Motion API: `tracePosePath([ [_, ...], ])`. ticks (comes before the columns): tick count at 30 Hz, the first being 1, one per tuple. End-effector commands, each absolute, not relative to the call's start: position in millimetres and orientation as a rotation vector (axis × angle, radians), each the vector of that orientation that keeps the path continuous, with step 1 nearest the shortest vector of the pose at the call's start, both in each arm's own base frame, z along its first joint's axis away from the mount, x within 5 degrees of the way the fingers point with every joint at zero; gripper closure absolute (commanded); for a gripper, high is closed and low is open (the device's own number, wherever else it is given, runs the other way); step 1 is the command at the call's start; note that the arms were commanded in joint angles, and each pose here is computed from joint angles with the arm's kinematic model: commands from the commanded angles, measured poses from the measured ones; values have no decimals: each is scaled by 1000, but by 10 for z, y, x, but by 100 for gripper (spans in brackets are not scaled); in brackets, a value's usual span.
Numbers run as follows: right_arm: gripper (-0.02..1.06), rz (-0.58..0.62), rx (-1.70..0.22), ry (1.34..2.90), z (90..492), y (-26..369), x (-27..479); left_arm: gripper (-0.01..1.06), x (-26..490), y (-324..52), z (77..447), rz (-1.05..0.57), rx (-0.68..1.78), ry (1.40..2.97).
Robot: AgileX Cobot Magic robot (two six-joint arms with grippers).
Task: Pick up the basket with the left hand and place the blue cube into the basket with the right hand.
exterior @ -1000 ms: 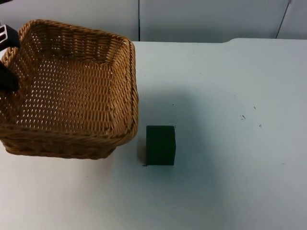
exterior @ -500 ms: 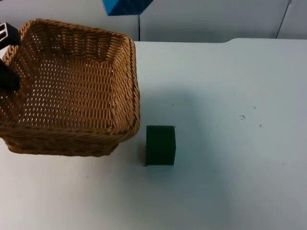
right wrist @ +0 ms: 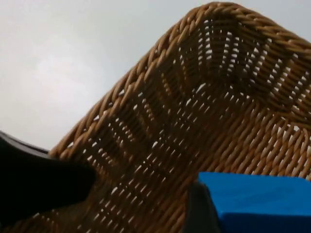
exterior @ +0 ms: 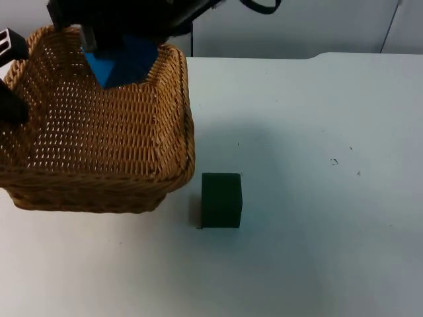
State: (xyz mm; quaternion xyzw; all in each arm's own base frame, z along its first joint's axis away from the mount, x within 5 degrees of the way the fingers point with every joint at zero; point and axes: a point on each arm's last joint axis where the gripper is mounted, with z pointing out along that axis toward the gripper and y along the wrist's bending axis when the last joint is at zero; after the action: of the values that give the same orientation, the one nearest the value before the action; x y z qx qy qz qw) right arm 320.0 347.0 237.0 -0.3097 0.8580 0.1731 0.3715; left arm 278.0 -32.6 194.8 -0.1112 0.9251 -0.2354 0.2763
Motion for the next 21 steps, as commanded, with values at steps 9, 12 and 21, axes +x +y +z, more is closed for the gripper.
tracePosePath([
  [9,105,416,-830,2242,2044,3554,3249,105,2774,-334,1993,-661,-324,2463],
  [12,105,419,-830,2245,1980,3571,3261,105,2773,-335,1993,-662,-323,2464],
  [21,105,451,-796,2290,1819,3605,3269,105,2770,-341,1993,-671,-323,2467],
])
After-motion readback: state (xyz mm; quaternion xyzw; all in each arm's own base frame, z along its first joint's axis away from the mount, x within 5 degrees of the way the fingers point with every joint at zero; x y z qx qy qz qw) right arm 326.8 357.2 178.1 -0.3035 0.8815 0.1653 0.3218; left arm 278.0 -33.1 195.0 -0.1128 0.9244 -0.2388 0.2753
